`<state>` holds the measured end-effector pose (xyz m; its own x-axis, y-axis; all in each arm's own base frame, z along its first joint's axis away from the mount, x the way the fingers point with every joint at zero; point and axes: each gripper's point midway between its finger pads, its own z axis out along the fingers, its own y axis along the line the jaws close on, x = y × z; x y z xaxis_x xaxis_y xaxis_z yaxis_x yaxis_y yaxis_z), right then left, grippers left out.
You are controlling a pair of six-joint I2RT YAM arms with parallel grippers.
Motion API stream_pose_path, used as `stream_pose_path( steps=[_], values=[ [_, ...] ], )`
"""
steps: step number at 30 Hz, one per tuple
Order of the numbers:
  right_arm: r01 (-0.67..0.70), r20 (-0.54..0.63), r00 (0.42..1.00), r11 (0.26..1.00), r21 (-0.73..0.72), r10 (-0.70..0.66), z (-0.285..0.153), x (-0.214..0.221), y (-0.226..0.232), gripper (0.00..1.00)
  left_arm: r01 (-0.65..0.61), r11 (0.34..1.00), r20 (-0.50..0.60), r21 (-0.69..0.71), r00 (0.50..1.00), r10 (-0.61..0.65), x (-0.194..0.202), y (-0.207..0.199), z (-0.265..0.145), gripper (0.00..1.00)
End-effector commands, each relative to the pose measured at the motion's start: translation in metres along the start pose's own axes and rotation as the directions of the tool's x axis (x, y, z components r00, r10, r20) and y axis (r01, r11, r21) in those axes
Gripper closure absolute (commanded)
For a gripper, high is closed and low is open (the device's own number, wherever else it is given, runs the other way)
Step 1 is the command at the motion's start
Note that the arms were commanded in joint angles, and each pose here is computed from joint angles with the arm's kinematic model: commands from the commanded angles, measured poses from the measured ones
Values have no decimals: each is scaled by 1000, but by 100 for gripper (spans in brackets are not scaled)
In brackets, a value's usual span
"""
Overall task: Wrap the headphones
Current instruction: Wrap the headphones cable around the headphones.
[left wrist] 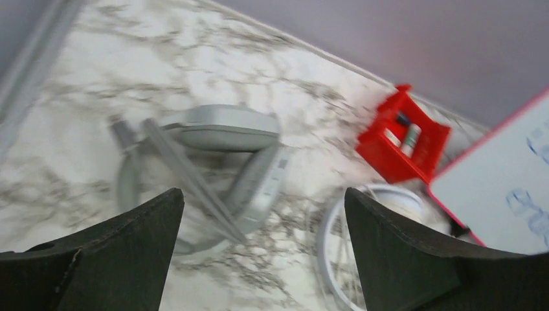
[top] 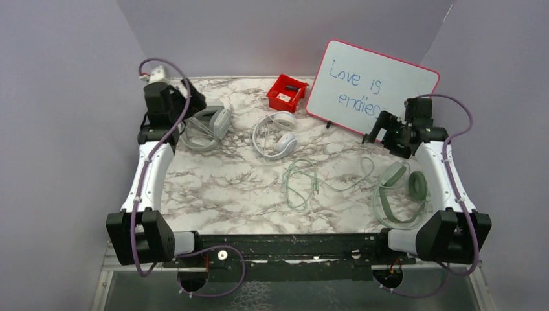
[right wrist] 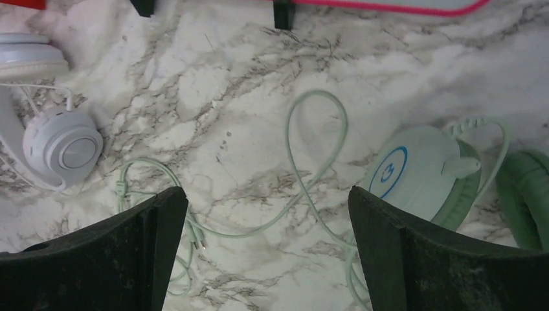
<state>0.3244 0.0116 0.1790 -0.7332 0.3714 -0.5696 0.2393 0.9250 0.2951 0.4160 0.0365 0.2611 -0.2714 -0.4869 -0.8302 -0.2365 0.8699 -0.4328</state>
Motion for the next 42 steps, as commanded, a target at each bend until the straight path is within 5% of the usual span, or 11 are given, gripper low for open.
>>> stream_pose_path(
  steps=[1,11,26,33,38,42],
  values=[
    [-139,-74,987,986,93,146,-12,40,-15,0,-265,907,-21,328,957,288,28,-112,-20,9],
    [-235,-228,937,961,148,264,-30,134,-32,8,-510,691,50,513,821,569,101,-193,-72,10],
    [-313,-278,857,866,391,435,26,190,-75,24,-641,655,177,401,755,631,95,-191,-102,5],
    [-376,-264,831,845,381,489,29,194,-66,59,-653,655,177,381,746,642,97,-187,-98,3],
    [-418,-311,814,866,275,491,5,189,-38,95,-661,647,183,379,739,648,101,-185,-96,2],
    [-459,-319,809,870,182,493,-28,166,-12,99,-660,638,201,398,741,641,102,-184,-98,1]
  ],
)
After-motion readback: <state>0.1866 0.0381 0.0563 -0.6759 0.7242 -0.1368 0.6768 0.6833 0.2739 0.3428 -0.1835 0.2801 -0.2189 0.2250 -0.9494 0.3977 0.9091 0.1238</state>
